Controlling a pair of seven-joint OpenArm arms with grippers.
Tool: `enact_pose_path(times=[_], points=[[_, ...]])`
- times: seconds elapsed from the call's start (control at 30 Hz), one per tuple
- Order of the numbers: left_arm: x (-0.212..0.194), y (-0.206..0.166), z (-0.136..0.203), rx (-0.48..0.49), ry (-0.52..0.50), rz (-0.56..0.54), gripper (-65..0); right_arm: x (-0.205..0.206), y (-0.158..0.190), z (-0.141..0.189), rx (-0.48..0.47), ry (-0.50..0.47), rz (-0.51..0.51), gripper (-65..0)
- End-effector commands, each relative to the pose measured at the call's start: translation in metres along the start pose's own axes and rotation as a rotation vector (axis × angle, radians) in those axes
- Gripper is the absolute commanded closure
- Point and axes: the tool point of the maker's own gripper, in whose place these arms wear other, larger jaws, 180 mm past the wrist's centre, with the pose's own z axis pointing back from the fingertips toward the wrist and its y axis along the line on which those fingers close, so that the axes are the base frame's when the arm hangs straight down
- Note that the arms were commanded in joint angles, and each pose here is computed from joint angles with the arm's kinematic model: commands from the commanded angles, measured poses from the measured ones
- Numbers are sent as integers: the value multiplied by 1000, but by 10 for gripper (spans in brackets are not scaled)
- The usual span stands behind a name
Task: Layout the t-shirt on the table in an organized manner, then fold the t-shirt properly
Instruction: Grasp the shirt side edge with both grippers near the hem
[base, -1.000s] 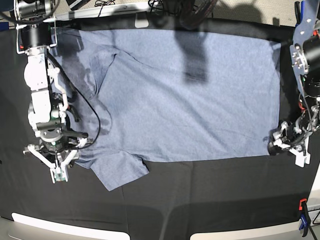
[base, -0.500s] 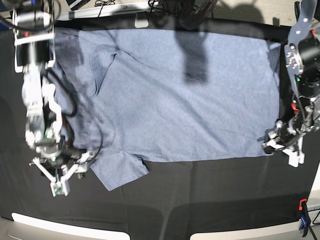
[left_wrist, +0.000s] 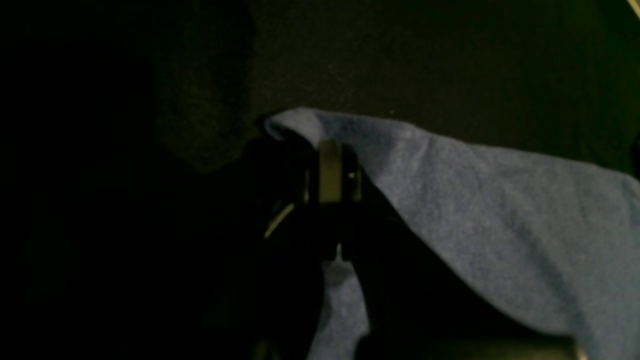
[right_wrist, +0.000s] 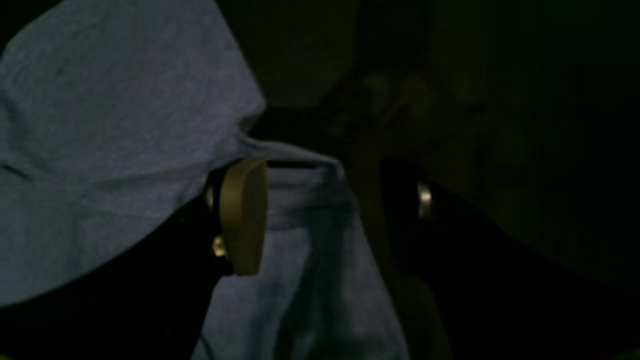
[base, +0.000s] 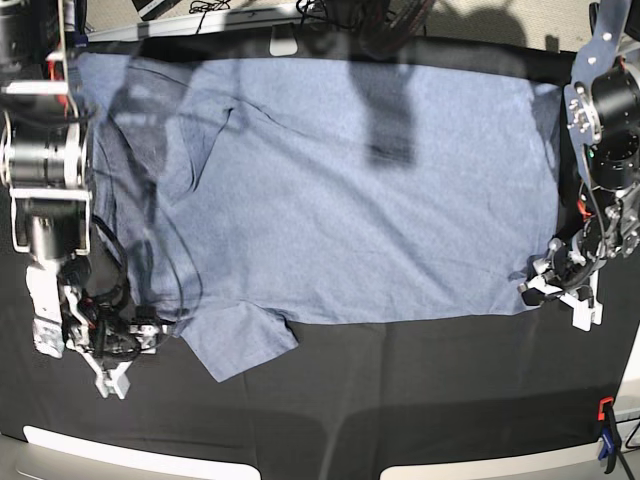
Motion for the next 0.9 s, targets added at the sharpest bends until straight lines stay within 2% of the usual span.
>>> enact_pose_path(times=[0.0,0.23,0.47,0.73,0.87], points=[[18,-1,2,-2,-26,-19,0,37,-2,12,0,-85,1,-349],[20,-1,2,-1,-35,-19,0,30,14,-1,1,-31,33,-349],[21,-1,2,-2,-38,-19,0,10,-8,-8,-124,35,39,-340],[22,-1,2,-2,-44,-19,0,13,-28,-3,-173,-6,23,-340],[25,-1,2,-2,-64,-19,0,5,-29,-5,-173,4,20,-340]])
